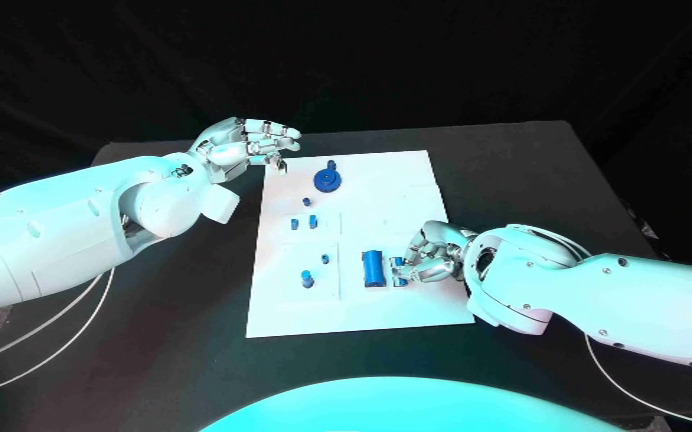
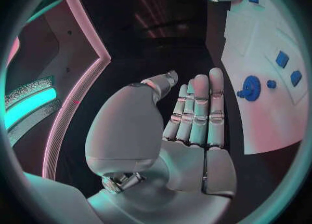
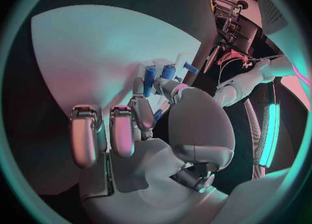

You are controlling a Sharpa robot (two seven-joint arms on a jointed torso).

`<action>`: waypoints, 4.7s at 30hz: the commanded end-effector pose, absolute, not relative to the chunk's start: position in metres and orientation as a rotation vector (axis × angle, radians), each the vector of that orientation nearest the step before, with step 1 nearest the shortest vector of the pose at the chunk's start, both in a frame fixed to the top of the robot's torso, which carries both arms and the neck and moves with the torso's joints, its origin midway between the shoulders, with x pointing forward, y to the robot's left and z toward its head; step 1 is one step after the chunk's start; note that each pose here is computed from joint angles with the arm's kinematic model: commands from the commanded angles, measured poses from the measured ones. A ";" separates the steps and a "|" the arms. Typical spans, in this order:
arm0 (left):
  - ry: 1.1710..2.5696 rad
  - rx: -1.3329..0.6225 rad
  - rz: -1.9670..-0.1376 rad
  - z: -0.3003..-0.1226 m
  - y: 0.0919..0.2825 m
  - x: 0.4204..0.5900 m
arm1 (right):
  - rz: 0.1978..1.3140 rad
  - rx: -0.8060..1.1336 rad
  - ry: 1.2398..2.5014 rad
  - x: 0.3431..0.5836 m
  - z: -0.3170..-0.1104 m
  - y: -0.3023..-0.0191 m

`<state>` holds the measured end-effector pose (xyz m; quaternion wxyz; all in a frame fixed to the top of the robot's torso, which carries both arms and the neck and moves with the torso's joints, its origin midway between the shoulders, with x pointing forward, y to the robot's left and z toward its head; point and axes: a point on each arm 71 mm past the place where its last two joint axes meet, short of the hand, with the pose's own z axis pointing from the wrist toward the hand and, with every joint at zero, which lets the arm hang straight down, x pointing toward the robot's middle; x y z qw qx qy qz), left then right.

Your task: Assemble the parts on the task board

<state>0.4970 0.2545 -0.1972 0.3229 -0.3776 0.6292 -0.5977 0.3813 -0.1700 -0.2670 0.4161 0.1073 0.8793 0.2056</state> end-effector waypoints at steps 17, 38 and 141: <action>1.670 -0.989 -1.579 -0.197 0.253 0.496 | 0.525 0.241 2.231 0.379 -0.269 -0.167; 1.679 -0.989 -1.563 -0.198 0.255 0.496 | 0.551 0.233 2.224 0.376 -0.267 -0.169; 1.310 -1.189 -1.374 -0.232 0.231 0.509 | 1.130 1.017 1.373 0.511 -0.232 -0.223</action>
